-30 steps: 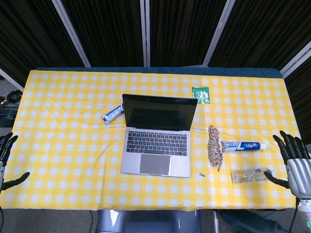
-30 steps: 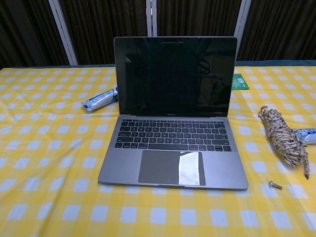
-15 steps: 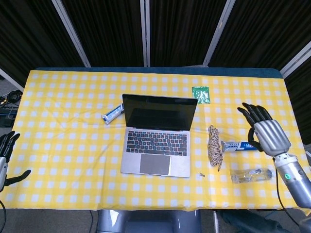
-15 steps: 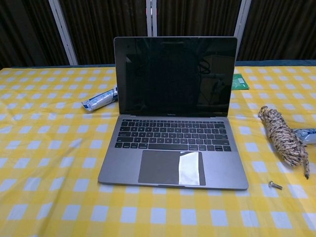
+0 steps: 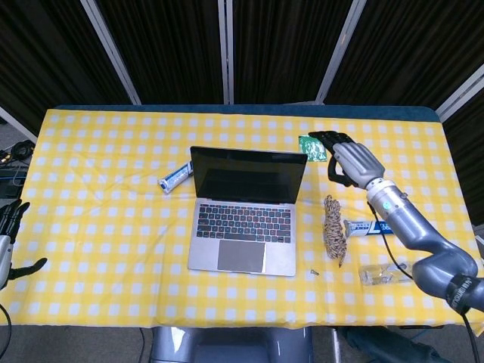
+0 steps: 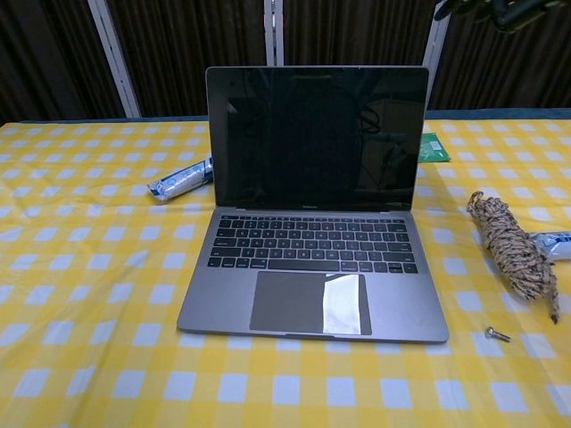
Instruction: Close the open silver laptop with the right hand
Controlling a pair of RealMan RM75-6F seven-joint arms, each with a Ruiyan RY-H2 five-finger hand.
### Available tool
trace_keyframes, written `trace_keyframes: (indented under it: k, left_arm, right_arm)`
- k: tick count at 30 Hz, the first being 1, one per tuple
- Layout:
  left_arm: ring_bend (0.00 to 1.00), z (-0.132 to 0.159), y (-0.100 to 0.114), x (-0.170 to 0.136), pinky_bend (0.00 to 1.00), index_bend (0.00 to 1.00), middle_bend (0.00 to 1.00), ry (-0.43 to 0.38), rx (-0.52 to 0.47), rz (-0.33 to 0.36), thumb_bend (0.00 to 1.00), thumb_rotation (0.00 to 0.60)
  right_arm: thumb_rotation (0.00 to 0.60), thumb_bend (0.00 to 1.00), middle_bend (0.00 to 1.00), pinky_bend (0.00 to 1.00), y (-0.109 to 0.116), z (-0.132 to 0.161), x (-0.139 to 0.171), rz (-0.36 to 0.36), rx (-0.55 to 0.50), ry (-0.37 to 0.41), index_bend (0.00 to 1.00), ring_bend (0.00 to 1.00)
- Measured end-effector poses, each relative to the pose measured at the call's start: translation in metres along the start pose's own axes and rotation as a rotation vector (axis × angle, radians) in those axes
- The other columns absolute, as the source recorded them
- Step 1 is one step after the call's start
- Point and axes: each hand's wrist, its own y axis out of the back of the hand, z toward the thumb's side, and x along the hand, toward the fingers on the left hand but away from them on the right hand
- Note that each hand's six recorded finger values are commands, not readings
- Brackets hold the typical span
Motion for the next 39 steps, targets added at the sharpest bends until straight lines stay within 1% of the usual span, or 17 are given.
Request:
trace_keyframes:
  k: [6, 10, 16, 19, 22, 24, 27, 30, 34, 39]
  left_arm:
    - [0.0, -0.006, -0.002, 0.004, 0.0, 0.0, 0.0, 0.02, -0.001, -0.008, 0.0, 0.6]
    - [0.0, -0.009, -0.002, 0.005, 0.0, 0.0, 0.0, 0.029, -0.003, -0.01, 0.0, 0.6]
    - [0.0, -0.011, -0.001, 0.006, 0.0, 0.0, 0.0, 0.034, -0.007, -0.009, 0.0, 0.6]
    - [0.0, -0.012, -0.001, 0.006, 0.0, 0.0, 0.0, 0.036, -0.008, -0.01, 0.0, 0.6]
    - [0.0, -0.013, -0.001, 0.007, 0.0, 0.0, 0.0, 0.038, -0.009, -0.012, 0.0, 0.6]
    - [0.0, -0.014, -0.001, 0.007, 0.0, 0.0, 0.0, 0.038, -0.009, -0.013, 0.0, 0.6]
    - [0.0, -0.014, -0.002, 0.008, 0.0, 0.0, 0.0, 0.038, -0.008, -0.017, 0.0, 0.6]
    - [0.0, -0.014, -0.003, 0.008, 0.0, 0.0, 0.0, 0.038, -0.006, -0.017, 0.0, 0.6]
    - [0.0, -0.014, -0.003, 0.008, 0.0, 0.0, 0.0, 0.038, -0.006, -0.018, 0.0, 0.6]
    - [0.0, -0.013, -0.003, 0.008, 0.0, 0.0, 0.0, 0.038, -0.004, -0.018, 0.0, 0.6]
  right_arm:
    - [0.6, 1.0, 0.12, 0.14, -0.011, 0.018, -0.029, 0.043, -0.029, -0.002, 0.07, 0.05]
    - [0.6, 1.0, 0.13, 0.15, -0.024, 0.025, -0.043, 0.079, -0.026, -0.013, 0.07, 0.05]
    - [0.6, 1.0, 0.14, 0.15, -0.04, 0.028, -0.057, 0.104, -0.019, -0.038, 0.08, 0.07]
    - [0.6, 1.0, 0.17, 0.17, -0.043, 0.028, -0.062, 0.109, -0.02, -0.051, 0.09, 0.11]
    - [0.6, 1.0, 0.22, 0.24, -0.044, 0.03, -0.066, 0.11, -0.022, -0.061, 0.09, 0.19]
    - [0.6, 1.0, 0.27, 0.3, -0.045, 0.031, -0.067, 0.108, -0.027, -0.066, 0.1, 0.26]
    - [0.6, 1.0, 0.34, 0.34, -0.047, 0.035, -0.067, 0.115, -0.03, -0.066, 0.11, 0.32]
    - [0.6, 1.0, 0.36, 0.36, -0.049, 0.039, -0.065, 0.13, -0.047, -0.064, 0.13, 0.35]
    - [0.6, 1.0, 0.37, 0.36, -0.051, 0.043, -0.062, 0.156, -0.074, -0.058, 0.14, 0.35]
    - [0.6, 1.0, 0.37, 0.36, -0.051, 0.05, -0.058, 0.168, -0.1, -0.04, 0.15, 0.35]
